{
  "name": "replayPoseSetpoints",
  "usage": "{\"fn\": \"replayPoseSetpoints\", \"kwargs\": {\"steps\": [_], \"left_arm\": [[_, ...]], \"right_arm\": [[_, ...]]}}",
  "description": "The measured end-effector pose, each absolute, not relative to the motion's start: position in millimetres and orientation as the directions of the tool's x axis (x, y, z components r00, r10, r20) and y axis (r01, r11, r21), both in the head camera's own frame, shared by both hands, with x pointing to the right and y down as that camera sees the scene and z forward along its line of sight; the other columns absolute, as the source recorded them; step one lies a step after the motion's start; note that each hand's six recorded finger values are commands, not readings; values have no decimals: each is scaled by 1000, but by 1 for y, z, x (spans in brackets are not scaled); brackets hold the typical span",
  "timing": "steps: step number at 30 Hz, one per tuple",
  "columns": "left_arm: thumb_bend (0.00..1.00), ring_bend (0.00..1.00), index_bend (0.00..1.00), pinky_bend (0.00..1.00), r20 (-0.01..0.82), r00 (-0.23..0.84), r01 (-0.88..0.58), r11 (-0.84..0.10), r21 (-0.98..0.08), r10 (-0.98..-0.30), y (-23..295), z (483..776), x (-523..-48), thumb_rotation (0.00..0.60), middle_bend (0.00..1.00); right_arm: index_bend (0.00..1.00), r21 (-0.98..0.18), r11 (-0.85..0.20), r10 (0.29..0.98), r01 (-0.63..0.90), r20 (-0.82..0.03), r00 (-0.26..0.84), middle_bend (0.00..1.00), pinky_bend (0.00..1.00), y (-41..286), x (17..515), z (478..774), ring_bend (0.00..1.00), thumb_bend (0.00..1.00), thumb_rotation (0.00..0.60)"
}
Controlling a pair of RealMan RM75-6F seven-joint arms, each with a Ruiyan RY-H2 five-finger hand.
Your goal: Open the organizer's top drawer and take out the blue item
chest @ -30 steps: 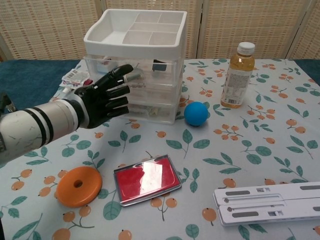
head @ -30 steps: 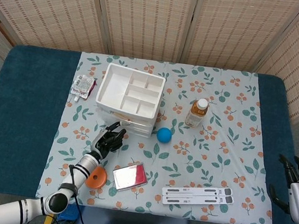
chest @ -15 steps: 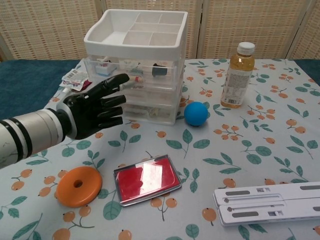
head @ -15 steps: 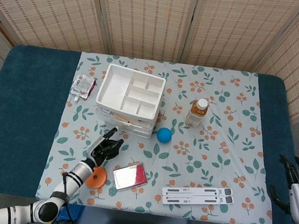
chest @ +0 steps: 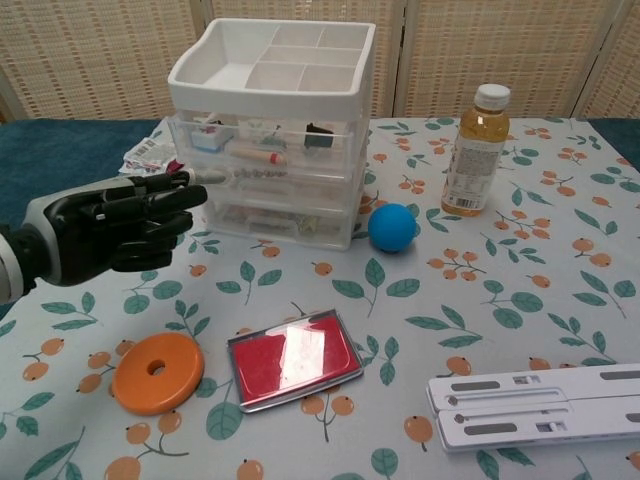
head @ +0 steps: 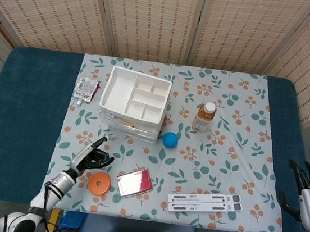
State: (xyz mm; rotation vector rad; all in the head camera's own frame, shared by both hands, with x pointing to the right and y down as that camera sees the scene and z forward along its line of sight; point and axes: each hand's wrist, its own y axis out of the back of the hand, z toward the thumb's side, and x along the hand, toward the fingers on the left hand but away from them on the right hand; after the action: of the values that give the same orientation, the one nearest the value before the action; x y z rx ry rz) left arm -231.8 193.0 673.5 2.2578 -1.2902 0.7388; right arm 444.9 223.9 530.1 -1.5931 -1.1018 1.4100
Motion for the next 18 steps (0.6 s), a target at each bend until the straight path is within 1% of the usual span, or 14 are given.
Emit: {"fn": "replayPoseSetpoints", "kwargs": {"steps": [2, 5, 8, 11, 14, 18], "left_arm": [[273, 999, 229, 1000, 612, 418, -853, -521, 10, -672, 188, 666, -242, 600, 862], [273, 995, 226, 1000, 569, 401, -815, -563, -135, -718, 179, 655, -258, 600, 878], [273, 994, 218, 1000, 533, 380, -774, -575, -265, -756, 168, 648, -274, 600, 901], [273, 995, 208, 1000, 506, 365, -722, -581, -376, -781, 159, 643, -285, 600, 905], [273, 998, 201, 1000, 476, 357, -671, -575, -468, -804, 150, 638, -291, 600, 908], [273, 999, 169, 1000, 446, 369, -609, -575, -547, -816, 139, 633, -289, 600, 908]], "right_arm": [[48, -921, -367, 930, 132, -366, 31, 190, 99, 224, 446, 530, 83, 404, 600], [48, -921, -366, 930, 132, -366, 30, 190, 99, 224, 447, 530, 83, 404, 600], [48, -922, -364, 931, 133, -364, 25, 190, 99, 224, 449, 530, 83, 404, 600], [48, -923, -362, 932, 132, -361, 26, 190, 99, 224, 449, 529, 83, 404, 600], [48, -925, -357, 934, 132, -356, 32, 190, 99, 223, 448, 528, 83, 404, 600], [48, -925, -356, 934, 131, -355, 31, 190, 99, 223, 448, 527, 83, 404, 600]]}}
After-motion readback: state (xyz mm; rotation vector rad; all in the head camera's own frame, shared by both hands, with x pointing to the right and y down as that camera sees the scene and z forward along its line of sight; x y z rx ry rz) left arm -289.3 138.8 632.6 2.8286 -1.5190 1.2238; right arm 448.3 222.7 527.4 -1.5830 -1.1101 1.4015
